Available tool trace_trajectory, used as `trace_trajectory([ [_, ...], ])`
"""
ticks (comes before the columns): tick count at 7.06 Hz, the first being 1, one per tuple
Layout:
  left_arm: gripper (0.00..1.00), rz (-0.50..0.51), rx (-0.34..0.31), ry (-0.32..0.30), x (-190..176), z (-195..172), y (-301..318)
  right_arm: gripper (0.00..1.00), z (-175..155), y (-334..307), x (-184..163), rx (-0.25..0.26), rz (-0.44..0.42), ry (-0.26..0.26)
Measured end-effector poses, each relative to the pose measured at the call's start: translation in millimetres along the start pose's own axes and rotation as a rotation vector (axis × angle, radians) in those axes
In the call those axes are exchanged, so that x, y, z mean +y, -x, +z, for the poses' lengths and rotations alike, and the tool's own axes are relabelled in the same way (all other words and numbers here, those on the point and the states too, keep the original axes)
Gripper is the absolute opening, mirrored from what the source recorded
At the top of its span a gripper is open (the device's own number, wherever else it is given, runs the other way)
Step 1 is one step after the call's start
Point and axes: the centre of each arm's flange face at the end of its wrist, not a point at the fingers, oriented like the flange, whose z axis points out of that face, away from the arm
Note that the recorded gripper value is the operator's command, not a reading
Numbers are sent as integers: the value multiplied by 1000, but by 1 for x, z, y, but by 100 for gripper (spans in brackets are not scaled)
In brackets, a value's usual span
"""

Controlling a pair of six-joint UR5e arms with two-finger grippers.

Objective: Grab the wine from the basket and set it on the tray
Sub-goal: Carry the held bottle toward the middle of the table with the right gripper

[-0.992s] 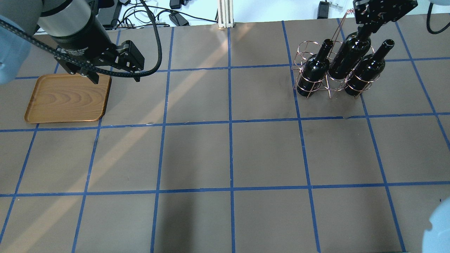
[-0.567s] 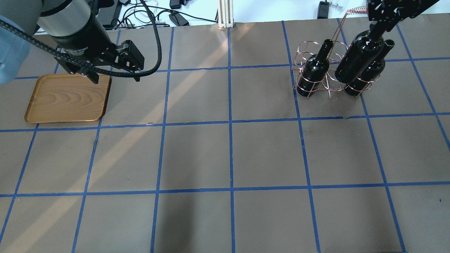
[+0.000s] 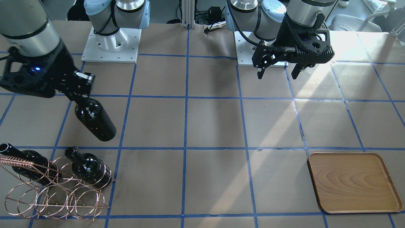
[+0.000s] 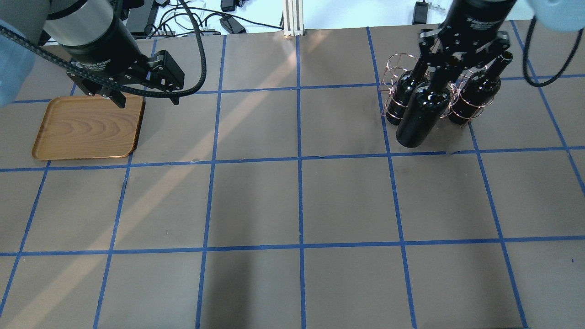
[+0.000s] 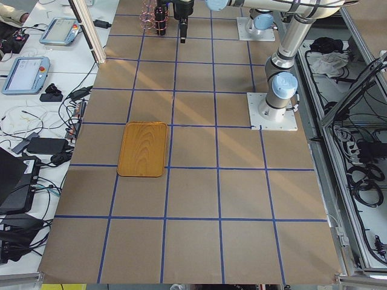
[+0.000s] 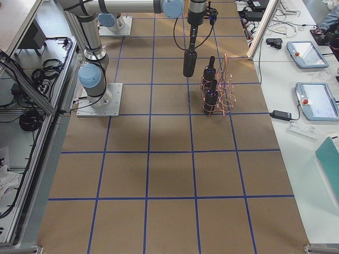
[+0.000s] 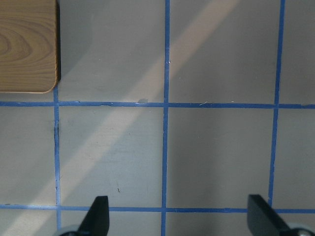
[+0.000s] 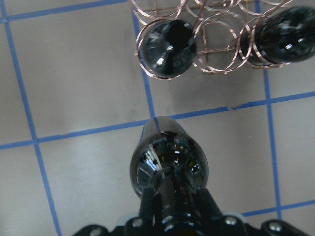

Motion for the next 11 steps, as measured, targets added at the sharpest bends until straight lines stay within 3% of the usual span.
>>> trace_trajectory([
  [5, 100, -13, -1, -7, -3, -2, 8, 16, 57, 195, 73, -47, 153, -69],
  [11, 100, 23, -7, -22, -13, -10, 58, 16, 74, 270, 159, -28, 167, -33],
])
